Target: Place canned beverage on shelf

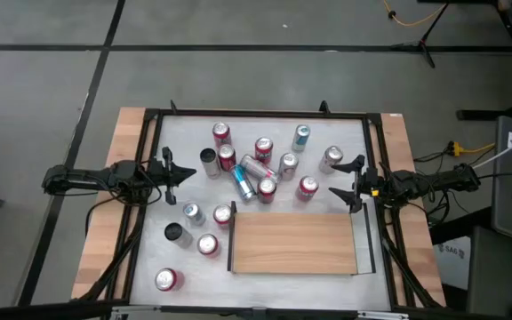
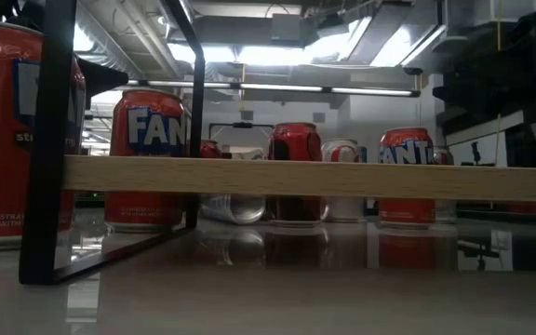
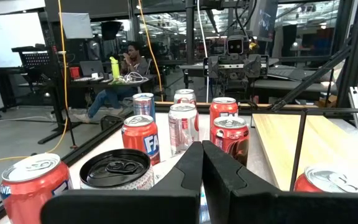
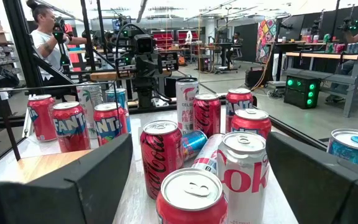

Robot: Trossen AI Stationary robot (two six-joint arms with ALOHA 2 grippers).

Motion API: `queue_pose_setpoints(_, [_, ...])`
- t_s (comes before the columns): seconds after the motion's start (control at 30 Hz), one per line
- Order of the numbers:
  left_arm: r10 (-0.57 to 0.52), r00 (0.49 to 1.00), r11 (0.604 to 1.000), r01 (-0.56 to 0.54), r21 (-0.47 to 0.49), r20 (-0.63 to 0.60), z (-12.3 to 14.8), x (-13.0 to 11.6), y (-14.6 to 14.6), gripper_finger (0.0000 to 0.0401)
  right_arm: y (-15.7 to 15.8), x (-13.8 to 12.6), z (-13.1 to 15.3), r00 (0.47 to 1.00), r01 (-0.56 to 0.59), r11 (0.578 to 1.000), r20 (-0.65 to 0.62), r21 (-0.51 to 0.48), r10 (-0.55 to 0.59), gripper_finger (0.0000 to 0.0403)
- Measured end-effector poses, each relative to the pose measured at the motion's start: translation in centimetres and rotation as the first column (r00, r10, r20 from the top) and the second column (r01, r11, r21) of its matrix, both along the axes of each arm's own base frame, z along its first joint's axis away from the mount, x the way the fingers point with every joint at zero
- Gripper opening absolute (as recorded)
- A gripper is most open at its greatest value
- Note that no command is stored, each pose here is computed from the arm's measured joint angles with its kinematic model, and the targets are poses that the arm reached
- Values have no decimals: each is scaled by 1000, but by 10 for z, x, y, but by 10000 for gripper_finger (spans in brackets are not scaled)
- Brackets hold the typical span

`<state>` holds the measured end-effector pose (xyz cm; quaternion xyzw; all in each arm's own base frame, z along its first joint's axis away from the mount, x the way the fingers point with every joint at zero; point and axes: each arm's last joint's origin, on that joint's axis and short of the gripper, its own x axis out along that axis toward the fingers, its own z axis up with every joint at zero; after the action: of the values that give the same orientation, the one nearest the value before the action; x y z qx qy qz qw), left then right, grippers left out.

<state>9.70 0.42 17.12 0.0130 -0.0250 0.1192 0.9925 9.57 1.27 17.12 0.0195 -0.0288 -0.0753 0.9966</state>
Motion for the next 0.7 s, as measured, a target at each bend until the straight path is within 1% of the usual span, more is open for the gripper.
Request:
queue_pose_setpoints(0.2, [-1,1000,1000,1,11,-6,0,0,0,0,0,0,0,1000,0,1000,0,0,0,358])
queue_pose_setpoints(0.3, [0,999,995,3,102,-32,-1,0,0,0,0,0,0,1000,0,1000,0,0,0,358])
queue_pose_setpoints(0.37, [8,999,992,-4,124,-37,-1,0,0,0,0,0,0,1000,0,1000,0,0,0,358])
queue_pose_setpoints(0.7, [11,999,992,-6,129,-38,-1,0,0,0,0,0,0,1000,0,1000,0,0,0,358])
